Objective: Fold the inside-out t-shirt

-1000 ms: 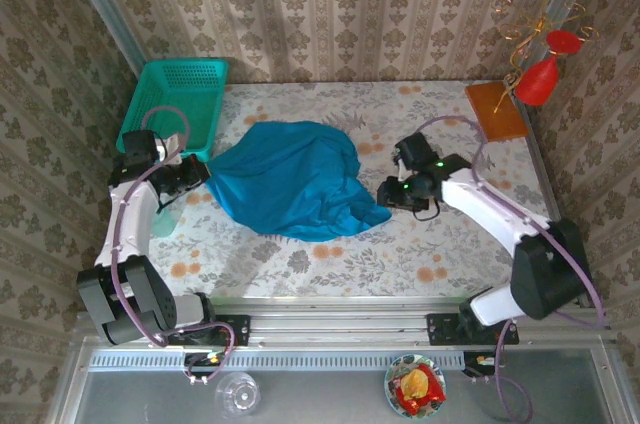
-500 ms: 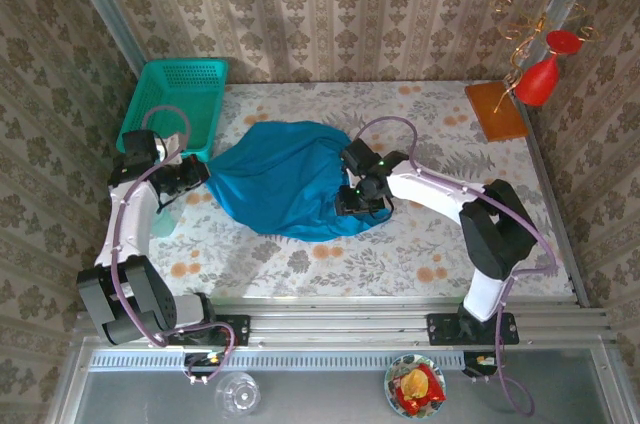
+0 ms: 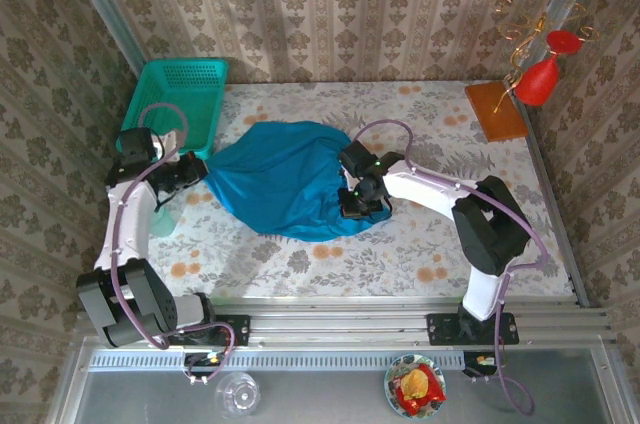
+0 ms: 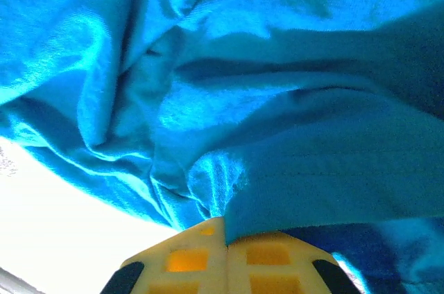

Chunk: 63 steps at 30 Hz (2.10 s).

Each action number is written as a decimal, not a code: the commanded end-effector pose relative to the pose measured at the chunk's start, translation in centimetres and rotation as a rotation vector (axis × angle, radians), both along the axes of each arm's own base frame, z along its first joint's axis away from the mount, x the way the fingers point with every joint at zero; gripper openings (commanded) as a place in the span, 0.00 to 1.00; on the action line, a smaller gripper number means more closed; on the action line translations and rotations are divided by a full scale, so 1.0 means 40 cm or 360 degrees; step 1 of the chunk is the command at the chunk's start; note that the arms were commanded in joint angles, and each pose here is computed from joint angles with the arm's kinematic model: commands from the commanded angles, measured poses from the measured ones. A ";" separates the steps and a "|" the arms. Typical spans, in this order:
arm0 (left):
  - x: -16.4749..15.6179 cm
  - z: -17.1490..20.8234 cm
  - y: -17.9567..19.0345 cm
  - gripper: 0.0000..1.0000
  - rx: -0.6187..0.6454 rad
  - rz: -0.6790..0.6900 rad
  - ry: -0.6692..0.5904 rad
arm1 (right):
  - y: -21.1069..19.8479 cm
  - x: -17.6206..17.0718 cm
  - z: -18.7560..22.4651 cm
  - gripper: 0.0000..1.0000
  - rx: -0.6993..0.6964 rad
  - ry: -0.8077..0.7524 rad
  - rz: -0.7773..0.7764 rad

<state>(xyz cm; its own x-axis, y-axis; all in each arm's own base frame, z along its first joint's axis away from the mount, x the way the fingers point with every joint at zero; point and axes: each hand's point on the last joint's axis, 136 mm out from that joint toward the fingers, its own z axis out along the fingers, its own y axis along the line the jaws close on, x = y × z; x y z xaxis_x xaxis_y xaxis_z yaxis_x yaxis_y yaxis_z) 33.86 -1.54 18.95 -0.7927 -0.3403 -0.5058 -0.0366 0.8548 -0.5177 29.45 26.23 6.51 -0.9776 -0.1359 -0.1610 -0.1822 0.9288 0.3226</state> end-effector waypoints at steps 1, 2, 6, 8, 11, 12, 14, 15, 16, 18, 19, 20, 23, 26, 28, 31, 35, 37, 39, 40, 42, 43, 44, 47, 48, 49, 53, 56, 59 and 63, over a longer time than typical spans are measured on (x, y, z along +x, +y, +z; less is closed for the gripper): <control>0.015 0.117 0.012 0.00 -0.0017 0.0002 -0.0195 | 0.011 0.024 0.159 0.00 0.0140 -0.0161 -0.0032; 0.019 0.141 0.016 0.00 -0.0026 0.0010 -0.0228 | -0.003 0.040 0.204 0.00 0.0143 -0.0234 -0.0067; 0.033 0.250 0.031 0.00 -0.0059 0.0049 -0.0384 | -0.103 0.117 0.438 0.00 0.0182 -0.0607 -0.0264; 0.036 0.310 0.022 0.00 -0.0111 0.0029 -0.0472 | -0.173 0.145 0.560 0.00 0.0207 -0.0805 -0.0383; 0.043 0.401 0.012 0.00 -0.0176 0.0021 -0.0619 | -0.312 0.159 0.763 0.00 0.0239 -0.1150 -0.0603; 0.044 0.435 0.004 0.00 -0.0213 0.0005 -0.0683 | -0.365 0.157 0.828 0.00 0.0233 -0.1263 -0.0684; 0.044 0.495 -0.011 0.00 -0.0281 -0.0027 -0.0802 | -0.459 0.139 0.953 0.00 0.0185 -0.1484 -0.0826; 0.043 0.528 -0.019 0.00 -0.0321 -0.0047 -0.0866 | -0.504 0.120 1.021 0.00 0.0138 -0.1608 -0.0892; 0.042 0.560 -0.026 0.00 -0.0358 -0.0066 -0.0934 | -0.543 0.095 1.086 0.00 0.0086 -0.1730 -0.0953; 0.040 0.614 -0.034 0.00 -0.0419 -0.0085 -0.1049 | -0.586 0.050 1.186 0.00 0.0061 -0.1925 -0.1034; 0.040 0.648 -0.035 0.00 -0.0439 -0.0092 -0.1118 | -0.593 0.034 1.221 0.00 0.0088 -0.1998 -0.1052; 0.041 0.686 -0.036 0.00 -0.0453 -0.0101 -0.1179 | -0.594 0.026 1.242 0.00 0.0131 -0.2042 -0.1063; 0.023 0.873 -0.026 0.00 -0.0397 -0.0135 -0.1391 | -0.552 0.055 1.227 0.00 0.0284 -0.2007 -0.1016; -0.032 1.072 -0.037 0.00 -0.0302 -0.0182 -0.1641 | -0.494 0.112 1.163 0.00 0.0431 -0.1870 -0.0955; -0.058 1.135 -0.046 0.00 -0.0281 -0.0202 -0.1725 | -0.465 0.133 1.138 0.00 0.0505 -0.1811 -0.0920; -0.047 1.103 -0.060 0.00 -0.0282 -0.0205 -0.1702 | -0.496 0.115 1.169 0.00 0.0421 -0.1876 -0.0953; 0.039 0.902 -0.082 0.00 -0.0398 -0.0238 -0.1440 | -0.632 -0.019 1.311 0.00 0.0113 -0.2173 -0.1155; 0.063 0.822 -0.093 0.00 -0.0475 -0.0241 -0.1355 | -0.677 -0.085 1.364 0.00 0.0053 -0.2297 -0.1236; 0.078 0.781 -0.098 0.00 -0.0529 -0.0230 -0.1322 | -0.682 -0.104 1.367 0.00 0.0077 -0.2321 -0.1252; 0.081 0.789 -0.098 0.00 -0.0550 -0.0236 -0.1327 | -0.668 -0.092 1.347 0.00 0.0121 -0.2287 -0.1227; 0.069 0.857 -0.088 0.00 -0.0549 -0.0251 -0.1379 | -0.623 -0.034 1.273 0.00 0.0203 -0.2157 -0.1159; 0.051 0.910 -0.083 0.00 -0.0522 -0.0257 -0.1436 | -0.596 0.005 1.220 0.00 0.0236 -0.2062 -0.1124; 0.034 0.956 -0.080 0.00 -0.0470 -0.0261 -0.1496 | -0.570 0.042 1.171 0.00 0.0266 -0.1972 -0.1086; 0.029 0.961 -0.099 0.00 -0.0358 -0.0283 -0.1467 | -0.534 0.091 1.093 0.00 0.0271 -0.1819 -0.1023; 0.044 0.928 -0.106 0.00 -0.0354 -0.0294 -0.1409 | -0.543 0.092 1.090 0.00 0.0237 -0.1822 -0.1041; 0.062 0.889 -0.109 0.00 -0.0372 -0.0300 -0.1344 | -0.554 0.086 1.097 0.00 0.0217 -0.1848 -0.1063; 0.076 0.803 -0.096 0.00 -0.0397 -0.0266 -0.1233 | -0.558 0.060 1.132 0.00 0.0252 -0.1912 -0.1051; 0.045 0.808 -0.082 0.00 -0.0342 -0.0218 -0.1278 | -0.547 0.032 1.145 0.00 0.0305 -0.1929 -0.0998; 0.010 0.822 -0.083 0.00 -0.0277 -0.0207 -0.1306 | -0.545 -0.006 1.155 0.00 0.0368 -0.1971 -0.0970; -0.043 0.854 -0.090 0.00 -0.0237 -0.0200 -0.1393 | -0.538 -0.060 1.179 0.00 0.0476 -0.2048 -0.0917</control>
<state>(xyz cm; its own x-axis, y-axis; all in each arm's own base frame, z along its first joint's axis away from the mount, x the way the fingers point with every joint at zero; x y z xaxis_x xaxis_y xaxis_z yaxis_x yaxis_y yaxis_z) 34.99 -5.33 49.91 -0.3189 -0.4261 -0.8466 0.4847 0.6943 -0.5320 28.26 4.80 51.90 -0.1083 0.3910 -0.9140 -0.0690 0.9142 0.3992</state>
